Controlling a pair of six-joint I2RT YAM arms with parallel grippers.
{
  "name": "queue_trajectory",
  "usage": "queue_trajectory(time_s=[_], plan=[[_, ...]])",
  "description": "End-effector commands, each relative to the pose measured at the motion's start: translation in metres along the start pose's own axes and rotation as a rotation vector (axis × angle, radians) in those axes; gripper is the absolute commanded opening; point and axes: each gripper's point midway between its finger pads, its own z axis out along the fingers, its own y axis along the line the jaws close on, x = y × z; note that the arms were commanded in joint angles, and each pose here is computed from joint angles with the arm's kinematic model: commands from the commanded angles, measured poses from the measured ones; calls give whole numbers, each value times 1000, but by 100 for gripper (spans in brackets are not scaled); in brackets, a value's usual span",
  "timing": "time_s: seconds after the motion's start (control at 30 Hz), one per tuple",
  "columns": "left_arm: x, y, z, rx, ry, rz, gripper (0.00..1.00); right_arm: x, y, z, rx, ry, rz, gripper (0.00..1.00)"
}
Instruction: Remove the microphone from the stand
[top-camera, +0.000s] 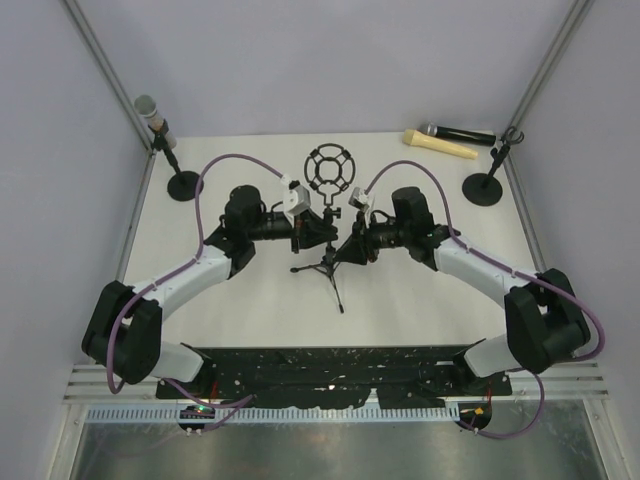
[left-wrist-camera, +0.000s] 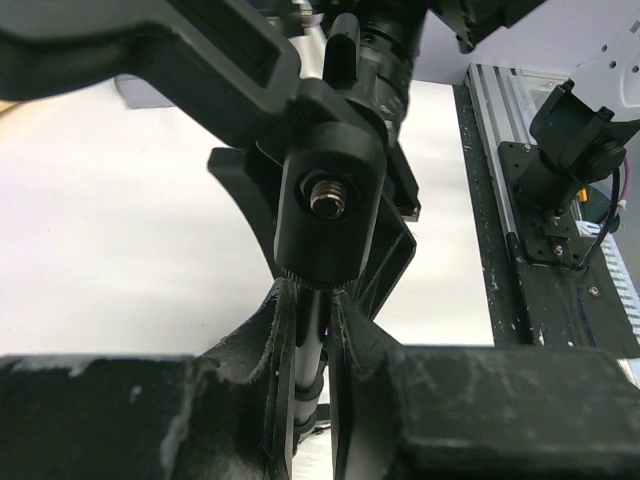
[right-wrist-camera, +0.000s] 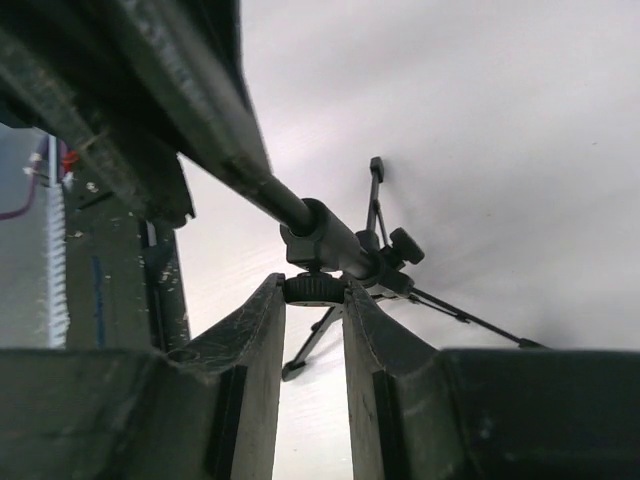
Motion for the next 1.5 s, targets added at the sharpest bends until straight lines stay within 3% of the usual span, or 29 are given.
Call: queue_trajectory(time_s=[0.0, 0.13, 0.17, 0.3, 0.43, 0.7, 0.87, 1.47], plan=[[-10, -15, -3, 48, -17, 2, 3, -16, -36, -16, 262, -91, -273, 15], [-10, -16, -3, 50, -18, 4, 3, -18, -33, -21, 299, -129, -337, 34], [-11, -17, -4, 50, -19, 7, 3, -17, -34, -22, 305, -129, -338, 47], [-10, -17, -3, 50, -18, 4, 3, -18, -26, -26, 281, -107, -333, 78], [-12, -19, -5, 48, -21, 14, 3, -25, -2, -29, 114, -89, -237, 90], [-13, -18, -5, 46, -23, 19, 3, -4, 18, -22, -132, 67, 111, 92], [-12, -19, -5, 46, -22, 21, 3, -4, 17, -14, -217, 101, 284, 91], [-9, -18, -5, 49, -16, 23, 3, -3, 15, -1, -328, 98, 492, 70]])
